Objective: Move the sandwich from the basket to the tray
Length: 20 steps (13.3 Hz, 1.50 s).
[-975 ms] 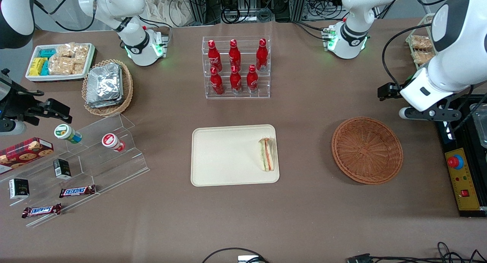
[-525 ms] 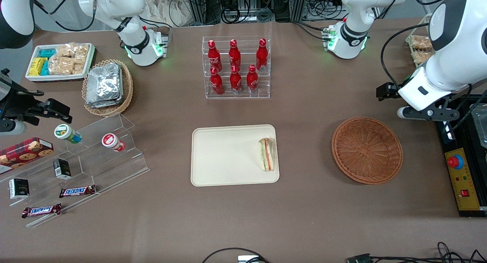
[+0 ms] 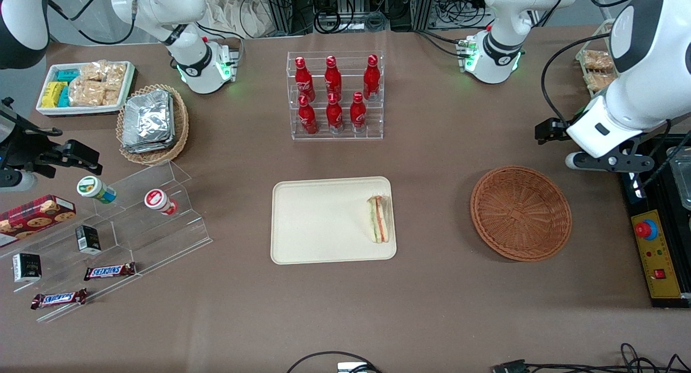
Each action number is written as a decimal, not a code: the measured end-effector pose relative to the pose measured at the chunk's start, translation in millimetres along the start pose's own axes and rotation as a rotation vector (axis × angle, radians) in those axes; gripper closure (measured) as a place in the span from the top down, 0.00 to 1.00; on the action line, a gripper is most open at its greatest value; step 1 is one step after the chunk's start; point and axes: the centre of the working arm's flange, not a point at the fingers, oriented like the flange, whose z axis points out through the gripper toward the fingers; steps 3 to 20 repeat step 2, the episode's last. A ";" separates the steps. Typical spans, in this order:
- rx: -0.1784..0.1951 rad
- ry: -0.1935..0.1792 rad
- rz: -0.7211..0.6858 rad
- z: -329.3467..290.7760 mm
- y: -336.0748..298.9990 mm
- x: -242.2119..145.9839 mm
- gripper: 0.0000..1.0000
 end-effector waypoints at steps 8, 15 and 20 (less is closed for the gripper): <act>-0.001 0.000 0.000 0.0 -0.1 0.0 1.00; -0.001 0.000 0.000 0.0 -0.1 0.0 1.00; -0.001 0.000 0.000 0.0 -0.1 0.0 1.00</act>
